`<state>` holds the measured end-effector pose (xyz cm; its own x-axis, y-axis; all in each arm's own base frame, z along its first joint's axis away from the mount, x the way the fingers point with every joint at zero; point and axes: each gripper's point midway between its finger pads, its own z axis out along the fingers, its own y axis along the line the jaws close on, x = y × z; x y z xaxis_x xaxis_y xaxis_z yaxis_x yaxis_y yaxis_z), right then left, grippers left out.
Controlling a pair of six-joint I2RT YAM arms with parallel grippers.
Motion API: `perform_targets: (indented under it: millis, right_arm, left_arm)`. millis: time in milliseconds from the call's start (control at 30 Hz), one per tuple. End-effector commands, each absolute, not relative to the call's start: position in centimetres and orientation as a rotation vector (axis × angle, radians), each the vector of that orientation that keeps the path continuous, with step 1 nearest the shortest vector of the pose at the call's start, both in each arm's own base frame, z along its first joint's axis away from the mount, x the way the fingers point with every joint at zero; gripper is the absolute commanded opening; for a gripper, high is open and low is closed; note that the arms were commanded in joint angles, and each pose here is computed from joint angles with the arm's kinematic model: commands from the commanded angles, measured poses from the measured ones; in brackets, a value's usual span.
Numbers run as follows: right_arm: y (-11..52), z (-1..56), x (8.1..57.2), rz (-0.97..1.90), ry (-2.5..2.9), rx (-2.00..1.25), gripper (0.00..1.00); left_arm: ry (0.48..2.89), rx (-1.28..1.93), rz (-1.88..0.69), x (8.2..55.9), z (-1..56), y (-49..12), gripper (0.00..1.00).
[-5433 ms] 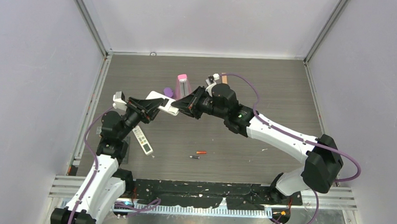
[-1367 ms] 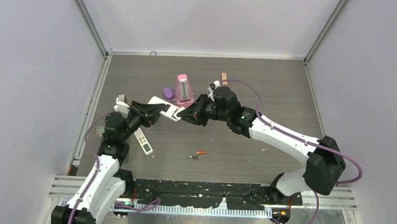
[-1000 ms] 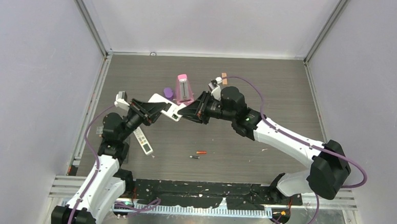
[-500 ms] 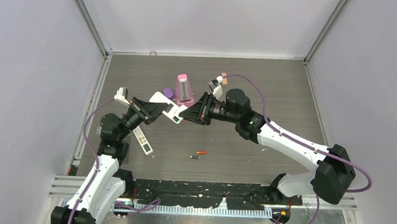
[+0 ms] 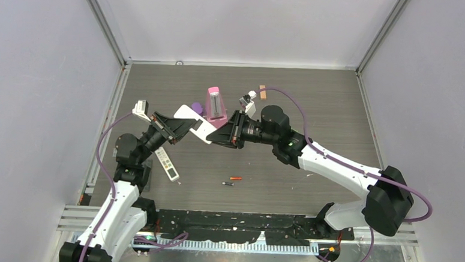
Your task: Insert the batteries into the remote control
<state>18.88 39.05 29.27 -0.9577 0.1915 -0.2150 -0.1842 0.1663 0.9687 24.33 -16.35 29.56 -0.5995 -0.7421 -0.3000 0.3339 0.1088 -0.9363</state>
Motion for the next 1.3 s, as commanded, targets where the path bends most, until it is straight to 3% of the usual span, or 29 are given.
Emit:
perform_targets:
  millis: [0, 1267]
  right_arm:
    - [39.2, 29.4, 18.7, 1.865, 2.130, -0.031, 0.05]
    - [39.3, 28.2, 20.6, 1.748, 2.135, 0.025, 0.05]
  left_arm:
    - [1.425, -0.276, -1.640, 23.2, 34.0, -16.4, 0.00]
    - [1.435, -0.420, -1.712, 24.0, 33.0, -16.1, 0.00]
